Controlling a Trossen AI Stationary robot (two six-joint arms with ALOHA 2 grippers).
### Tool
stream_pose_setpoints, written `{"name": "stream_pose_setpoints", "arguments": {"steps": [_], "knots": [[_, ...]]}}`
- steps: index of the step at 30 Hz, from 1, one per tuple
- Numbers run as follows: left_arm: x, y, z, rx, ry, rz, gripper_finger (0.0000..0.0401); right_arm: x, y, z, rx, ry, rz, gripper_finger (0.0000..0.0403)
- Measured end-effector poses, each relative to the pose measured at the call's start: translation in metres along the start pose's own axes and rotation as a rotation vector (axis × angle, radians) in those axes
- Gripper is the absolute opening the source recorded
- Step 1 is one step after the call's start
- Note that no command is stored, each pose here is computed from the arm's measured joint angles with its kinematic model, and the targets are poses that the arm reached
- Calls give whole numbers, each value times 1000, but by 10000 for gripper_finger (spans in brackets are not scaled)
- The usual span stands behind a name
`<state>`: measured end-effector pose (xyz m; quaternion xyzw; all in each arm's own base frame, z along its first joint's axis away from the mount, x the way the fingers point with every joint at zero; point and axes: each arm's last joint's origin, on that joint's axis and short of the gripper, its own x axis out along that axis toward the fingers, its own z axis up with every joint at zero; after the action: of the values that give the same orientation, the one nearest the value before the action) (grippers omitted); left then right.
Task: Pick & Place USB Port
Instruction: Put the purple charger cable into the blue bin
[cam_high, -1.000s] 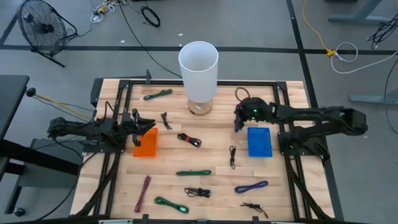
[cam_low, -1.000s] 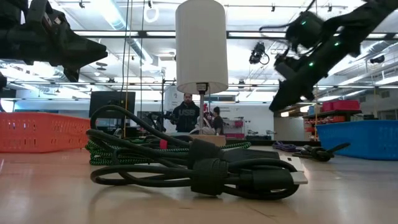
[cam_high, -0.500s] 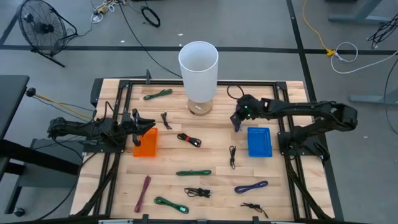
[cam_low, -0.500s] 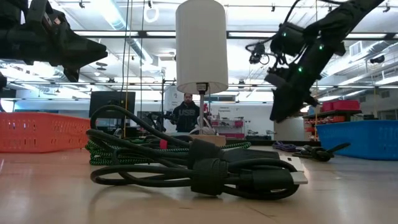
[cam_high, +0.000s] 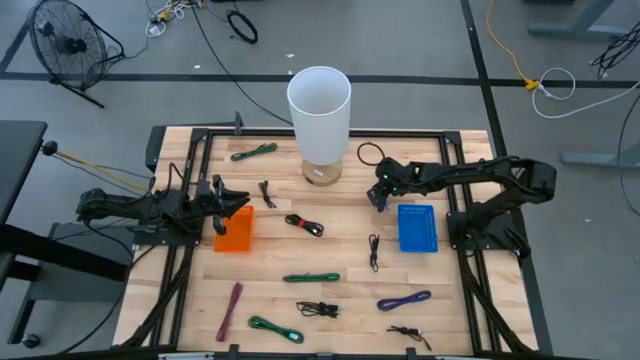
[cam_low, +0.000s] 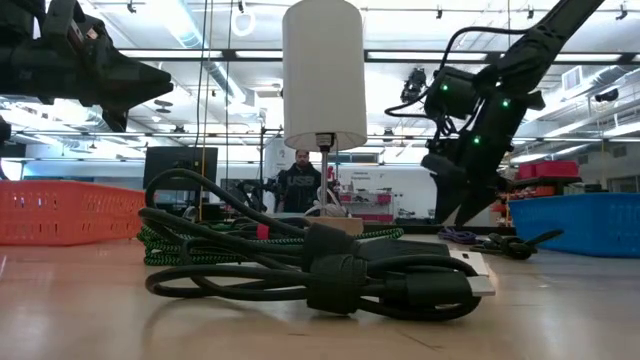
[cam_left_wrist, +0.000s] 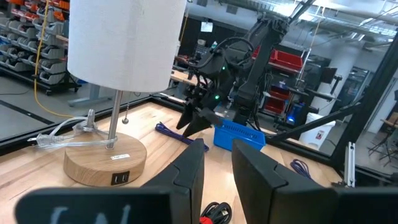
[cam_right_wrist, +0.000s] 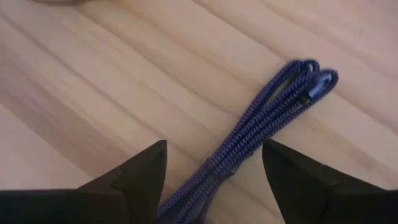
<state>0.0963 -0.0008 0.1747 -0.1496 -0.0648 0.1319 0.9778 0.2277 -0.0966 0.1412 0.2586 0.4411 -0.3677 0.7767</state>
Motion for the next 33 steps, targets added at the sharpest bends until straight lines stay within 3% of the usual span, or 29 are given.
{"name": "stream_pose_setpoints", "arguments": {"steps": [11, 20, 25, 31, 33], "knots": [[0, 0, 0, 1, 0, 0, 85, 11, -1, -4, 6, 28, -56, 265], [0, 0, 0, 1, 0, 0, 85, 23, -1, -8, 23, 55, -92, 224], [0, 0, 0, 1, 0, 0, 85, 24, -1, -8, 58, 55, -108, 163], [0, 0, 0, 1, 0, 0, 85, 24, -3, -10, 67, 70, -125, 27], [0, 0, 0, 1, 0, 0, 85, 24, -3, -10, 58, 74, -127, 18]]}}
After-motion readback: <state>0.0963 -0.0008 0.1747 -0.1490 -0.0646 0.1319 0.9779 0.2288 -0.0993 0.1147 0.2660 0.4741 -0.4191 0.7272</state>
